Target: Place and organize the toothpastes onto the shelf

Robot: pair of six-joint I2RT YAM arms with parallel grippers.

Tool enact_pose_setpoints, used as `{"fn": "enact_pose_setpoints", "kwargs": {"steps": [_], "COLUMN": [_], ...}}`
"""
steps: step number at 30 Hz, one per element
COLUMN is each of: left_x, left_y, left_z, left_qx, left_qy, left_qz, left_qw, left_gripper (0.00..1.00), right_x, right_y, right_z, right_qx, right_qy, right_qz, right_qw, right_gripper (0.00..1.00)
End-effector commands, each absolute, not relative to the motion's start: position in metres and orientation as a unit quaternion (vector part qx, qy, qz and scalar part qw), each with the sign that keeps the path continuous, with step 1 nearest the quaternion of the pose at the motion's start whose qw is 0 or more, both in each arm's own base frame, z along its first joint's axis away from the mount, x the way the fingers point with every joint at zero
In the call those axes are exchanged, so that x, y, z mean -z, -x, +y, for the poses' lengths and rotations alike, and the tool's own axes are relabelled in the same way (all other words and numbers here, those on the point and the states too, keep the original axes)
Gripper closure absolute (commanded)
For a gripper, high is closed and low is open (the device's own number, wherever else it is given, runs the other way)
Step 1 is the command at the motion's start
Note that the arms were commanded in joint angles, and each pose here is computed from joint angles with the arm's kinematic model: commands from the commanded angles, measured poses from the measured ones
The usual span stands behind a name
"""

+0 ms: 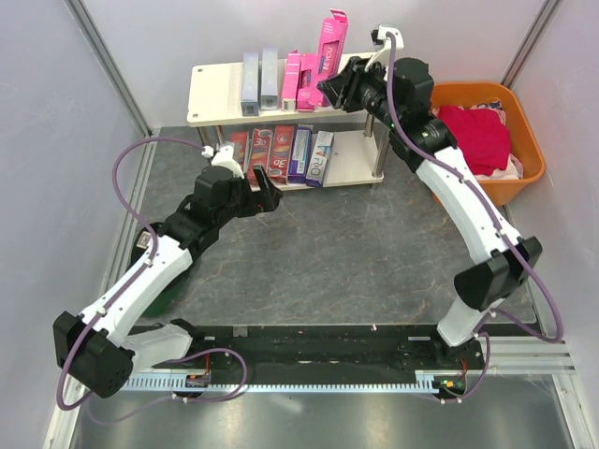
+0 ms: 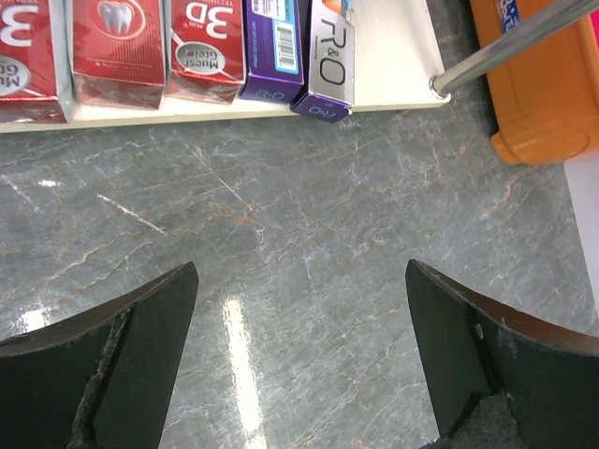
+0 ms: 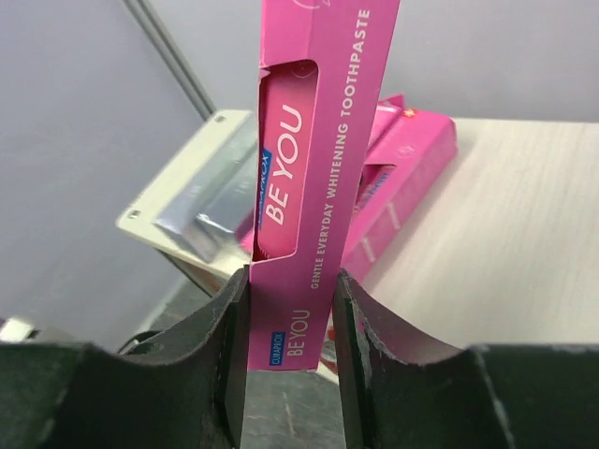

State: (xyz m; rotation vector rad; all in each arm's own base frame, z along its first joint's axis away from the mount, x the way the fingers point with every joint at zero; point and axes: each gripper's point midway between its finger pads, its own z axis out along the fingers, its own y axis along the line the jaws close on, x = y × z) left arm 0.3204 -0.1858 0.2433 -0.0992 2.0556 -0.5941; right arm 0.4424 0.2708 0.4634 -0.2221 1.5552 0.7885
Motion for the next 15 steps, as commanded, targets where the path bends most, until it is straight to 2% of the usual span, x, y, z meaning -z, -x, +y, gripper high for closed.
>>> {"fn": "enact_pose_setpoints", "kwargs": {"steps": [1,8,15], "left_x": [-0.237,-0.232,-0.231], "left_y": [-0.321,-0.321,-0.32], "left_z": [-0.187,-0.188,-0.188], "left_qx": [0.241,0.24,0.242], "left_qy": [0.024,0.026,0.027], "left_qz": [0.846,0.849,0.849], "left_qw": [0.474,0.469,0.468], "left_gripper": [0.01,0.01,0.01], "right_x": [-0.472,-0.445,-0.43], "right_y": [-0.463,-0.494,-0.505], "right_z": [0.258,0.256,0.266], "right_qx": [-0.341,-0.351,-0.384], "right_qy": [0.105,0.098,0.1], "right_qz": [0.681,0.702,0.713], "right_qw": [0.64,0.612,0.578], "right_gripper": [0.68,0.66,0.59]}}
